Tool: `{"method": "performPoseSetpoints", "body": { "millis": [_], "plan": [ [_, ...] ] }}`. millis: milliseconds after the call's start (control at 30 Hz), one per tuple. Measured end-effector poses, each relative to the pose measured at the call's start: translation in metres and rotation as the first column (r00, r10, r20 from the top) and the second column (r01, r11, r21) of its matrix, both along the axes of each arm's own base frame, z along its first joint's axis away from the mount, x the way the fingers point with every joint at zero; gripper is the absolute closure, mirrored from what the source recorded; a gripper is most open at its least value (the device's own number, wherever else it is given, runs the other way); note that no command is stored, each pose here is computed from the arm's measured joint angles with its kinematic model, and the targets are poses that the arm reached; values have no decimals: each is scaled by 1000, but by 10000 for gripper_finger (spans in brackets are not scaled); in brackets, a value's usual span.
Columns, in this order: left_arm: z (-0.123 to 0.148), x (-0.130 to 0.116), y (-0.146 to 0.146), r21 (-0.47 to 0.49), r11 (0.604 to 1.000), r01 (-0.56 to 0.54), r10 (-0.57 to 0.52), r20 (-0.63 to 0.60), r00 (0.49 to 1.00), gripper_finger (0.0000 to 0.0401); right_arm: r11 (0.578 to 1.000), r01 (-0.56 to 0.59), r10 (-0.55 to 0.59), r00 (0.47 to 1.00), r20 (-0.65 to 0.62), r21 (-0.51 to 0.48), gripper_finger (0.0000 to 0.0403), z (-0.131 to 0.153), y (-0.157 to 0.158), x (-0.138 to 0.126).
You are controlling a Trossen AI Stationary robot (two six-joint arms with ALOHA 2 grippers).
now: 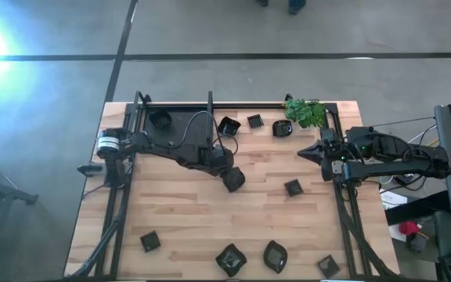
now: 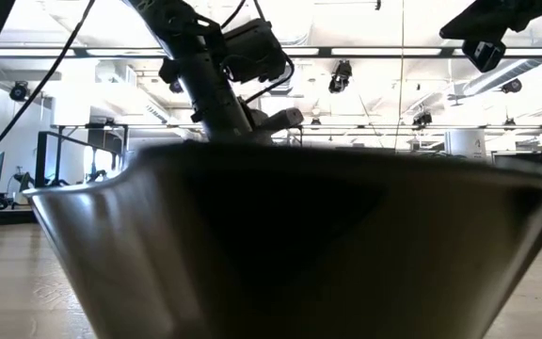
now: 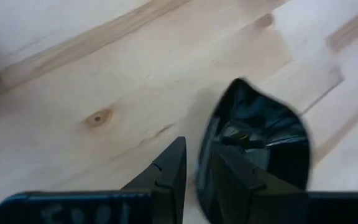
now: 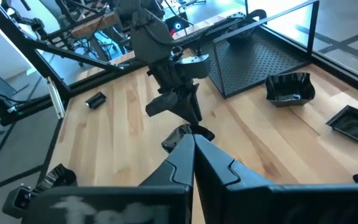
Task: Pick & Place Mini shaped plates
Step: Put the stacked black leaf shaped plates on the shelf
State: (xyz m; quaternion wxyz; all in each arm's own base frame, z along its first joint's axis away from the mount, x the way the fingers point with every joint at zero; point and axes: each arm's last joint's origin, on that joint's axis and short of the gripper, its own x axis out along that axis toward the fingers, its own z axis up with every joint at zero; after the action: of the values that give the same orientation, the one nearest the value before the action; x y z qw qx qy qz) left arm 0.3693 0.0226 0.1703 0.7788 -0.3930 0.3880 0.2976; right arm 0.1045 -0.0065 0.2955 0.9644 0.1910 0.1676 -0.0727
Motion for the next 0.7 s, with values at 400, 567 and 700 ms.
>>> {"method": "performPoseSetpoints", "body": {
  "millis": [400, 567, 700],
  "plan": [
    [-10, 5, -4, -26, 999, 46, -45, 15, 999, 325, 1000, 2, -2, 1000, 0, 2, 394, 0, 0, 0],
    [-10, 4, -4, -42, 999, 25, -24, 14, 1000, 325, 1000, 5, -5, 1000, 0, 10, 394, 0, 0, 0],
    [-10, 5, -4, -47, 999, 24, -23, 16, 1000, 325, 1000, 5, -5, 1000, 0, 11, 394, 0, 0, 0]
  ]
}}
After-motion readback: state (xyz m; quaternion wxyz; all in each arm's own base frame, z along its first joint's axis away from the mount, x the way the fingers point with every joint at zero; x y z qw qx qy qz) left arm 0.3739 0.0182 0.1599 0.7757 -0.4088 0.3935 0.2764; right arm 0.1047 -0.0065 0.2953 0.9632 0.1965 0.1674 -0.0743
